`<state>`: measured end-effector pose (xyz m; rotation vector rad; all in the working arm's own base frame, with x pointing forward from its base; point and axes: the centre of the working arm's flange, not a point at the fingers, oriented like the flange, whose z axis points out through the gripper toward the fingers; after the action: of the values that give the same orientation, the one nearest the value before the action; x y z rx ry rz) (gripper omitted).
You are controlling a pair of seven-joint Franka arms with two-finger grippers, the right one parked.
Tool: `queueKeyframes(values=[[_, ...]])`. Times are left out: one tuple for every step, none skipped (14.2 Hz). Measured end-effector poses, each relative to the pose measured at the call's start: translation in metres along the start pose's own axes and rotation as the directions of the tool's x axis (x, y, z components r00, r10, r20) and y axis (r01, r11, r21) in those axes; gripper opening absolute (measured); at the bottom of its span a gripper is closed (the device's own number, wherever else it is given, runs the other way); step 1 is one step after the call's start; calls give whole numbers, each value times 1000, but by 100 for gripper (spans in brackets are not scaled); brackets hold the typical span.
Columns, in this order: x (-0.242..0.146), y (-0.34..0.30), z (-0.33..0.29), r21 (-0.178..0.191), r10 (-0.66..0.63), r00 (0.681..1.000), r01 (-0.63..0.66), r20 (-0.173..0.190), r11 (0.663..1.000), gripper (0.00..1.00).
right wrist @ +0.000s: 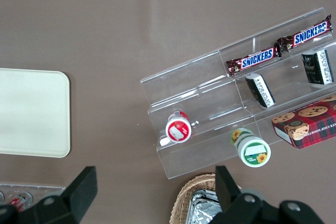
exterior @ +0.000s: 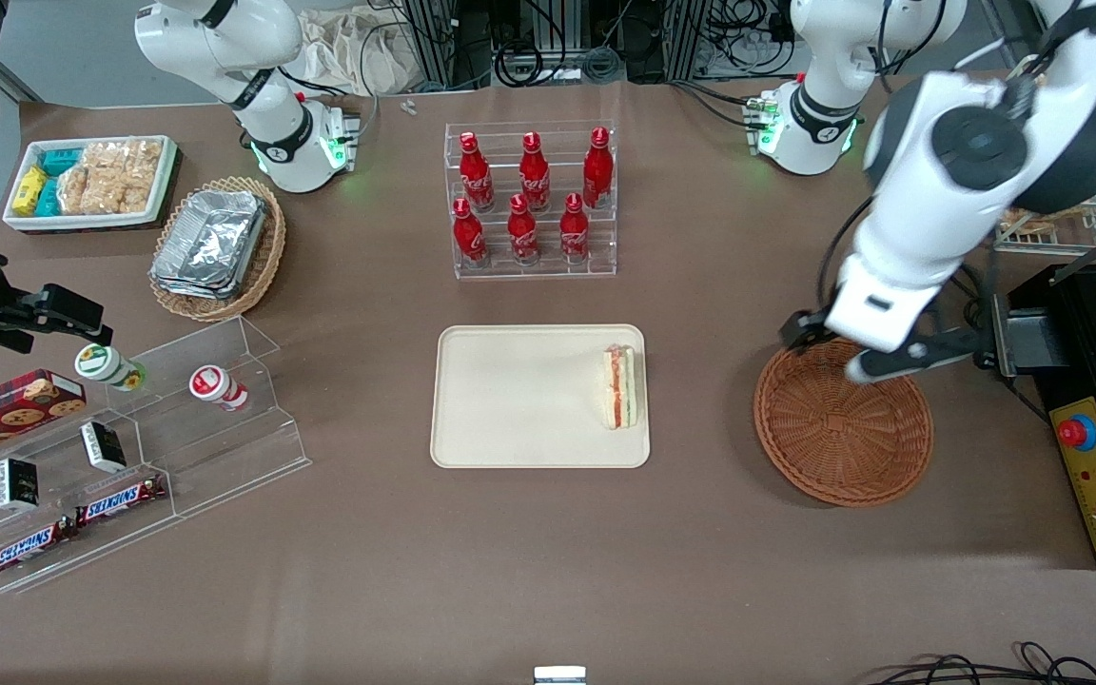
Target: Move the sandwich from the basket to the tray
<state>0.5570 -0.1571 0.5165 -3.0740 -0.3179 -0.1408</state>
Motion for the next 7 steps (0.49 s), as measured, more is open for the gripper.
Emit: queueKeyframes(values=[[1, -19, -8, 1, 7, 1000, -7, 5, 1000, 100], [4, -36, -17, -2, 10, 1000, -10, 5, 1000, 100], [7, -52, -25, -6, 18, 1000, -18, 8, 1000, 100], [10, -66, -33, -6, 42, 999, -42, 23, 999, 100], [12, -80, -42, -1, 77, 996, -77, 44, 997, 100], [16, -94, -51, -2, 107, 992, -108, 62, 994, 100], [19, -109, -57, -13, 133, 989, -133, 71, 991, 100]])
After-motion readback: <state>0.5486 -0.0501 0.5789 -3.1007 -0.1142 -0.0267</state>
